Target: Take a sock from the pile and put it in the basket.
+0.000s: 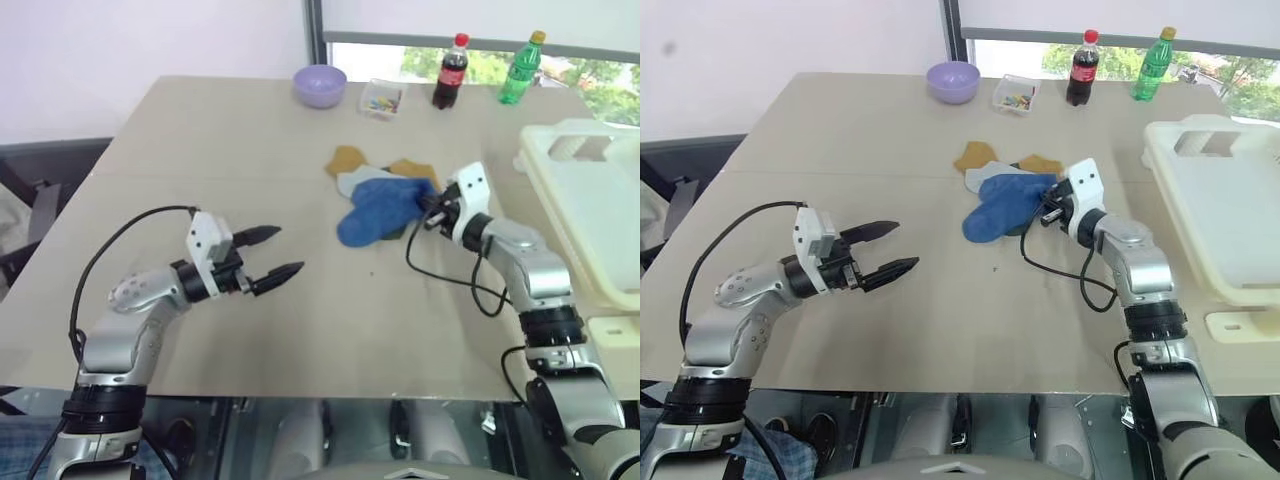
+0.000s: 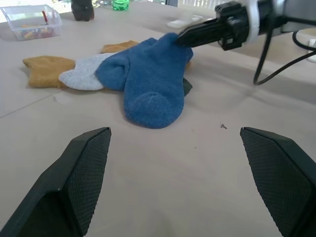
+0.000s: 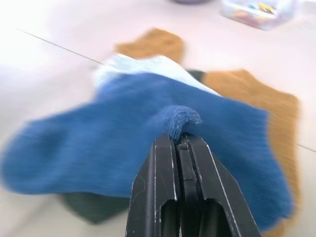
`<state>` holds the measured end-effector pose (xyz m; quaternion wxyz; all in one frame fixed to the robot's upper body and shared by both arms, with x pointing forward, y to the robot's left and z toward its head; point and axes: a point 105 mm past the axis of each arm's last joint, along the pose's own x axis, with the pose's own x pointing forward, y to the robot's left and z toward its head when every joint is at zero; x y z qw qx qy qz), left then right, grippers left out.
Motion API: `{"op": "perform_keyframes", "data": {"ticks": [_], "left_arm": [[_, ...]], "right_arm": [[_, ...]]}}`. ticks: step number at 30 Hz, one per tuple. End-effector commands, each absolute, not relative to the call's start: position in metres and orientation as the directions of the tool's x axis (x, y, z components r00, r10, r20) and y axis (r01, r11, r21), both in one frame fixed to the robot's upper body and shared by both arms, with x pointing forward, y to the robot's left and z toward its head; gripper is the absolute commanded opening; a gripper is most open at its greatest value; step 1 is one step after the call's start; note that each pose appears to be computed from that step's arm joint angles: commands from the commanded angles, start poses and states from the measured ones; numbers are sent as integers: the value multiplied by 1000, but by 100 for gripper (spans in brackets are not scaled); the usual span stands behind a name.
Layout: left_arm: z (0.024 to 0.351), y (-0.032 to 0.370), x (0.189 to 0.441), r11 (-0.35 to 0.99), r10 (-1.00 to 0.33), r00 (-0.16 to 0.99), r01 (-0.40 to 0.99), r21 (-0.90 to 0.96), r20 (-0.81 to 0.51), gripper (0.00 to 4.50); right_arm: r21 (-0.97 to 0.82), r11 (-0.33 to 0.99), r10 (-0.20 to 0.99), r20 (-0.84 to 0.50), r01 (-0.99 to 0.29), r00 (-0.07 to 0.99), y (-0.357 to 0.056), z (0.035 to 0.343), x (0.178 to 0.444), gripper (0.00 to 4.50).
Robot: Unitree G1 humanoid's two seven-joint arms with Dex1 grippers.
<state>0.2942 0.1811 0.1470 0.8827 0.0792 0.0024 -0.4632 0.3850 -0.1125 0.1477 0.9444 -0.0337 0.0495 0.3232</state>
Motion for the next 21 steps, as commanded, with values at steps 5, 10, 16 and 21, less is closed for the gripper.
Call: {"op": "perform_keyframes", "data": {"ticks": [5,10,16,21], "left_arm": [[158,180,288,550,-821,567,815,183,-60,450],[157,179,288,542,-826,559,822,177,-68,450],[156,176,290,523,-838,540,835,172,-76,450],[156,174,293,510,-845,528,842,175,-83,450]], "right_arm": [[294,678,733,-345,-673,587,-92,119,309,11],[423,644,756,-478,-637,446,-94,98,261,11],[540,361,908,-389,-760,156,-83,118,195,11],[619,98,989,-145,-780,10,-79,151,172,11]]}}
